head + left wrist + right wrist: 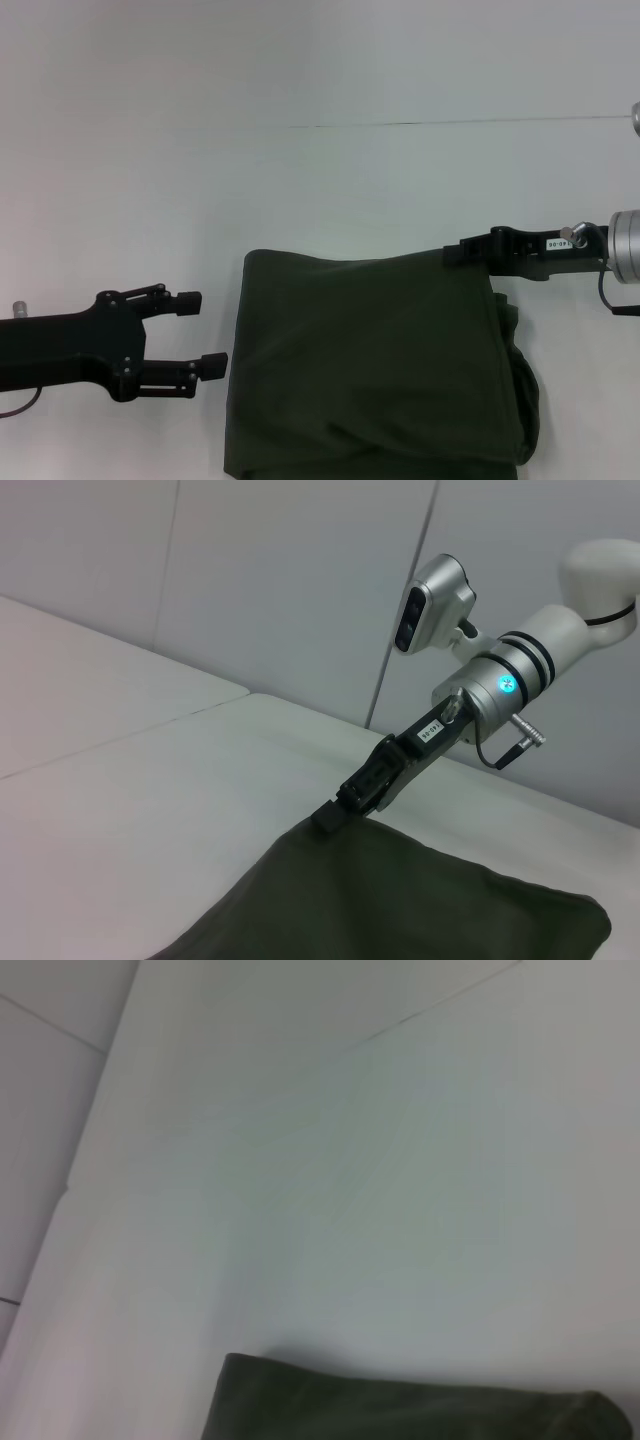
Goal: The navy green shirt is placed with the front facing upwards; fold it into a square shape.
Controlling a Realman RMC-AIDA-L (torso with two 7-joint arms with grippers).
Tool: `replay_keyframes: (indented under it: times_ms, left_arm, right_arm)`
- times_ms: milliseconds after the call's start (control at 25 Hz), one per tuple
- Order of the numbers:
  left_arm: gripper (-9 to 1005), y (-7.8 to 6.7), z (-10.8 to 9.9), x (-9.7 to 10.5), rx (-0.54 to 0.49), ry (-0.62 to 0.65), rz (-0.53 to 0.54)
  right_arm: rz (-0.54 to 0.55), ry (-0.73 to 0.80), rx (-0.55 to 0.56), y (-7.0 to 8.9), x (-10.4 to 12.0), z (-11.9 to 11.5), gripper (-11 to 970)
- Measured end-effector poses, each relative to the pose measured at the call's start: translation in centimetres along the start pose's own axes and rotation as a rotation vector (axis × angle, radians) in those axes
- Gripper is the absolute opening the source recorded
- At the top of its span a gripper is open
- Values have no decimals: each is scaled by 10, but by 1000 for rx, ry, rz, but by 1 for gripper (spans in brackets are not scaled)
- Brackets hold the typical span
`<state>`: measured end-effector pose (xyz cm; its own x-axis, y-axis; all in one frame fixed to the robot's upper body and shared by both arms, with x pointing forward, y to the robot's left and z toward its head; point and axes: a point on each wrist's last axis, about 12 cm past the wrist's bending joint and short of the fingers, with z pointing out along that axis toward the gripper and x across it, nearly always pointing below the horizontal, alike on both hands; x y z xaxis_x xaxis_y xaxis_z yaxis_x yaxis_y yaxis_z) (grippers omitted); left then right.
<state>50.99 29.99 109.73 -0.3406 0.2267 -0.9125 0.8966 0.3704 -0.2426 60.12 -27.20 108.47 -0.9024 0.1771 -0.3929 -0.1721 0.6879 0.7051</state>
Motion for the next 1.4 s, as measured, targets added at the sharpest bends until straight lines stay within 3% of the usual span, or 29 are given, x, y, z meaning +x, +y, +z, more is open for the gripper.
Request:
replay_keyframes:
  times_ms: [80, 200, 320, 640, 840, 1040, 1400]
  left_arm:
    - [889, 0, 0, 0, 3, -1, -2]
    - [889, -2, 0, -1, 14, -8, -20]
    - [888, -2, -1, -3, 24, -23, -51]
    - [888, -4, -2, -5, 55, -55, -127]
    - [887, -7, -4, -2, 61, -51, -144]
    - [886, -8, -7, 1, 50, -61, -163]
    - [886, -9, -4, 4, 40, -82, -187]
  right_arm:
    - [-5, -5, 6, -3, 1, -3, 100]
    - [1, -25, 20, -12, 0, -15, 346]
    - [-26, -47, 3, -21, -1, -34, 494]
    - [-335, -247, -232, -22, 17, -92, 829]
    - [-570, -168, -377, -8, 39, -93, 860]
    - [-732, -109, -456, -4, 69, -85, 891]
    - [-672, -77, -401, -33, 121, -97, 884]
